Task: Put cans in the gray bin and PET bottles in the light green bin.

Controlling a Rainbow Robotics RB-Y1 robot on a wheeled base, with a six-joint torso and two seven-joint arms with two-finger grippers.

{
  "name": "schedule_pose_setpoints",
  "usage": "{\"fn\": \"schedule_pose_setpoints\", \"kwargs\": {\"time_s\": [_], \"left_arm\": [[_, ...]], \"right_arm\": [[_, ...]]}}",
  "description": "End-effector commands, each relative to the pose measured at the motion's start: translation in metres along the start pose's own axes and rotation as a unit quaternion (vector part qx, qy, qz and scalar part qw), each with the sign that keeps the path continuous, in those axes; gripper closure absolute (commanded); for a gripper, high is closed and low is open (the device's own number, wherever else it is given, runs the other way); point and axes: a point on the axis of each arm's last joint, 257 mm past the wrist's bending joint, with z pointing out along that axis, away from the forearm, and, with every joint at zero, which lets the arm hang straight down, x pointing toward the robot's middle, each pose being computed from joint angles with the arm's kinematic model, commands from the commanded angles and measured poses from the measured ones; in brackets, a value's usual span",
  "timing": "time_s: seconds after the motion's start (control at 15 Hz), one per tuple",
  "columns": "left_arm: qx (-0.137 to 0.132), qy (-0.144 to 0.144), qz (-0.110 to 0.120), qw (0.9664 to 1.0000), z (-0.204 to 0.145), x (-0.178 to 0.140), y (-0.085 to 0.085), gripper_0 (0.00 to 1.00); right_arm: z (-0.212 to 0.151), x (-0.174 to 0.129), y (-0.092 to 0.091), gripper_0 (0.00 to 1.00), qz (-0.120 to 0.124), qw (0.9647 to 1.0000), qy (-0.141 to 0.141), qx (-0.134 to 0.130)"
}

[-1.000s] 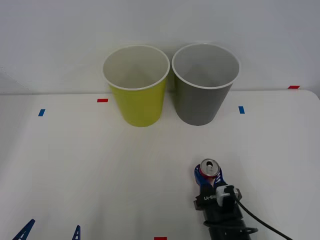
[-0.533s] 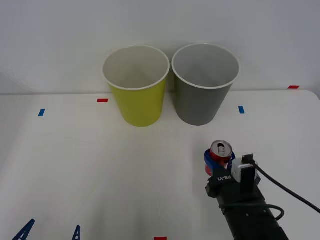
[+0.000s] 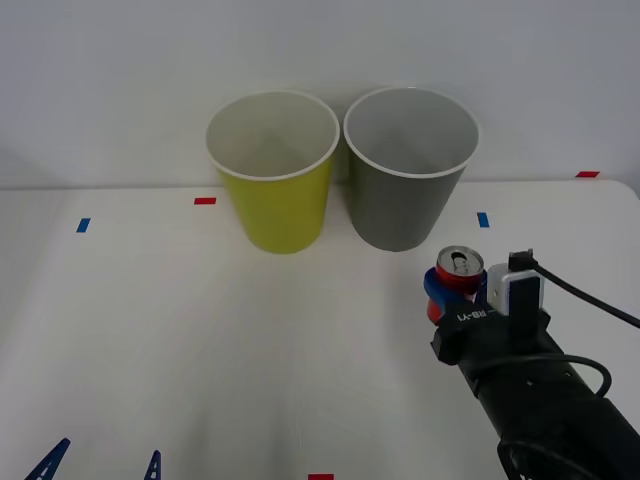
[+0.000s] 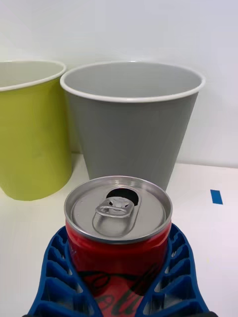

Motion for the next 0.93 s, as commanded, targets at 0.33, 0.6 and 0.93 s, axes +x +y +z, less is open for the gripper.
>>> {"fn": "schedule_pose_setpoints", "kwargs": {"time_s": [0.33, 0.6, 0.93], "left_arm": [[0.000, 0.000, 0.000, 1.0000, 0.000, 0.000, 0.000, 0.00], [0.000, 0.000, 0.000, 1.0000, 0.000, 0.000, 0.000, 0.00], [0.000, 0.000, 0.000, 1.0000, 0.000, 0.000, 0.000, 0.00]], "right_arm": [[0.013, -0.084, -0.022, 0.97, -0.034, 0.9994, -0.001, 0.009], [0.029, -0.130, -0.014, 0.97, -0.035, 0.9991, -0.019, -0.018], [0.052, -0.174, -0.008, 0.97, -0.039, 0.9965, -0.022, -0.070]]}}
